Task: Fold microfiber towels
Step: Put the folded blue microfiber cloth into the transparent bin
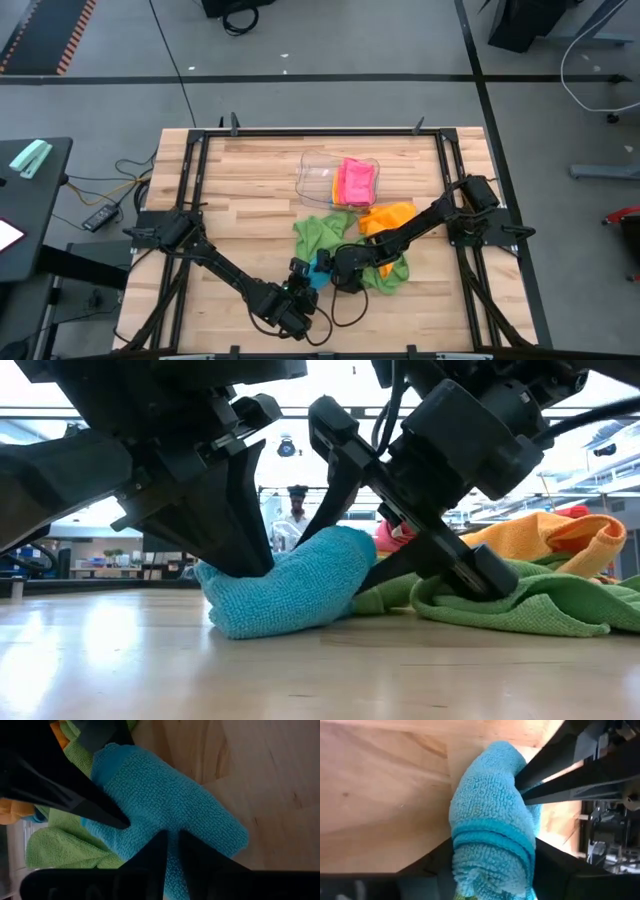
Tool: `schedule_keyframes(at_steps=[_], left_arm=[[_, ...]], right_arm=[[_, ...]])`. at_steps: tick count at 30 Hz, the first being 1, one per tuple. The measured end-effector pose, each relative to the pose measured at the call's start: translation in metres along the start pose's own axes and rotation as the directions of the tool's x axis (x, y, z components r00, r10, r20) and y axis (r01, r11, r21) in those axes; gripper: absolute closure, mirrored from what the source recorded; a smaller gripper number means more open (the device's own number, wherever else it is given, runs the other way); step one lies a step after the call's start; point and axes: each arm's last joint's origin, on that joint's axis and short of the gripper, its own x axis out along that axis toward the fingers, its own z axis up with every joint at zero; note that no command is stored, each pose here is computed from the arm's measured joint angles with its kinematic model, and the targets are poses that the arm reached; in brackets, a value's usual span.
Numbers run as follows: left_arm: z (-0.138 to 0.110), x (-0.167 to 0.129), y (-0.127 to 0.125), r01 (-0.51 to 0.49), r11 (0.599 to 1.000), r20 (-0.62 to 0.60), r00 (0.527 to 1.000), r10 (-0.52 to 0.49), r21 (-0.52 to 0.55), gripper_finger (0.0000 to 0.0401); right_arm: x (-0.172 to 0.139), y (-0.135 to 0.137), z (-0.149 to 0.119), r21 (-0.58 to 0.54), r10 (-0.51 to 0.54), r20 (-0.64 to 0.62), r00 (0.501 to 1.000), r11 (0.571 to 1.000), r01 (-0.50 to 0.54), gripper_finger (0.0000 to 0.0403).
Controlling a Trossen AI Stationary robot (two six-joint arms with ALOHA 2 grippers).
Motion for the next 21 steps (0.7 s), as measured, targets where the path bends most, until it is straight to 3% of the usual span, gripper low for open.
schedule_keyframes(at_steps=[5,12,16,21], left_arm=[[0.002,-0.022,0.002,0.014,1.0,0.04,0.999,-0.015,0.025,0.0344],[0.001,-0.058,0.004,0.053,0.997,0.098,0.994,-0.047,-0.057,0.0333],[-0.008,-0.065,-0.003,0.052,0.995,0.056,0.997,-0.047,-0.085,0.0292],[-0.014,-0.064,-0.006,0.042,0.986,0.013,0.999,-0.04,-0.162,0.0208]], right_arm=[[0.0,-0.001,0.0,0.131,-0.005,0.001,1.0,0.991,0.005,0.0264],[0.001,-0.003,-0.003,0.351,-0.011,0.019,1.0,0.936,0.004,0.0305],[0.001,-0.003,-0.004,0.479,-0.006,0.037,0.999,0.878,-0.012,0.0305],[0.0,-0.007,-0.004,0.634,-0.032,0.055,0.998,0.773,-0.011,0.0304]])
